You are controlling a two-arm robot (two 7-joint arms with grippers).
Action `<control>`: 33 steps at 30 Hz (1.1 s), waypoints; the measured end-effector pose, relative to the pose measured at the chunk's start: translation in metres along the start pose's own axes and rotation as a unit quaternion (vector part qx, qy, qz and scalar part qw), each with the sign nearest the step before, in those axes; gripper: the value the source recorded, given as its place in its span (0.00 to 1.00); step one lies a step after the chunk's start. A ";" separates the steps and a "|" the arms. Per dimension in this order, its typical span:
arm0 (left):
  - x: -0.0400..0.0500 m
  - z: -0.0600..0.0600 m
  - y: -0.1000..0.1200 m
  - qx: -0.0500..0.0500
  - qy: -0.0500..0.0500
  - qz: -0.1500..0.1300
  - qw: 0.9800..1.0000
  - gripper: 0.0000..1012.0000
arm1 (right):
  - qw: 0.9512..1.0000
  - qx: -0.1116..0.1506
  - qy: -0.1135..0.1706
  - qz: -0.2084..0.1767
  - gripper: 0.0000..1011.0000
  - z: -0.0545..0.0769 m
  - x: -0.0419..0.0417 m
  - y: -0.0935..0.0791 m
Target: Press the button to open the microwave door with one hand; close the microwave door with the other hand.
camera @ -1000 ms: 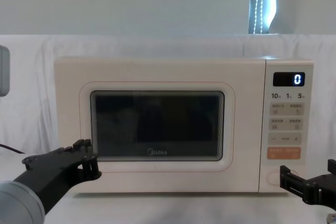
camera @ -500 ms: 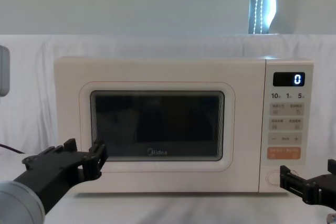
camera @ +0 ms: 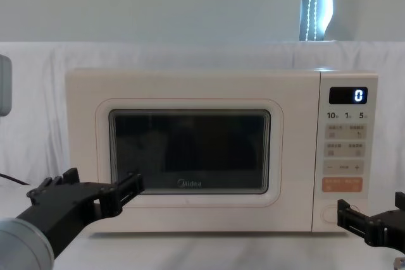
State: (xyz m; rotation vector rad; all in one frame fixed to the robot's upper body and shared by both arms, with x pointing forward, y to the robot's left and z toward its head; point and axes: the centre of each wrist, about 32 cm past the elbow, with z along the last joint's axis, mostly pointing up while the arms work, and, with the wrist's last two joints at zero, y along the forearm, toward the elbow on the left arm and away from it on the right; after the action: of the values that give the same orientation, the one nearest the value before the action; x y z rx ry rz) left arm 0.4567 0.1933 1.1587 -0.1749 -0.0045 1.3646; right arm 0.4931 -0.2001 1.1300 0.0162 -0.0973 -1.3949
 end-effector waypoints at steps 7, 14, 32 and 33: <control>0.0000 0.000 0.000 0.000 0.000 0.000 1.000 0.99 | 1.000 0.000 0.000 0.000 0.99 0.000 0.0000 0.000; 0.0000 0.000 0.000 0.000 0.000 0.000 1.000 0.99 | 1.000 0.000 0.000 0.000 0.99 0.000 0.0000 0.000; 0.0000 0.000 0.000 0.000 0.000 0.000 1.000 0.99 | 1.000 0.000 0.000 0.000 0.99 0.000 0.0000 0.000; 0.0000 0.000 0.000 0.000 0.000 0.000 1.000 0.99 | 1.000 0.000 0.000 0.000 0.99 0.000 0.0000 0.000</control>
State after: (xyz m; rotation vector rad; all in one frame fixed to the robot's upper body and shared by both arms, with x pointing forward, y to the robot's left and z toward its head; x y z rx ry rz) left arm 0.4567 0.1933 1.1586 -0.1749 -0.0045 1.3646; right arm 0.4932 -0.2001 1.1300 0.0162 -0.0974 -1.3948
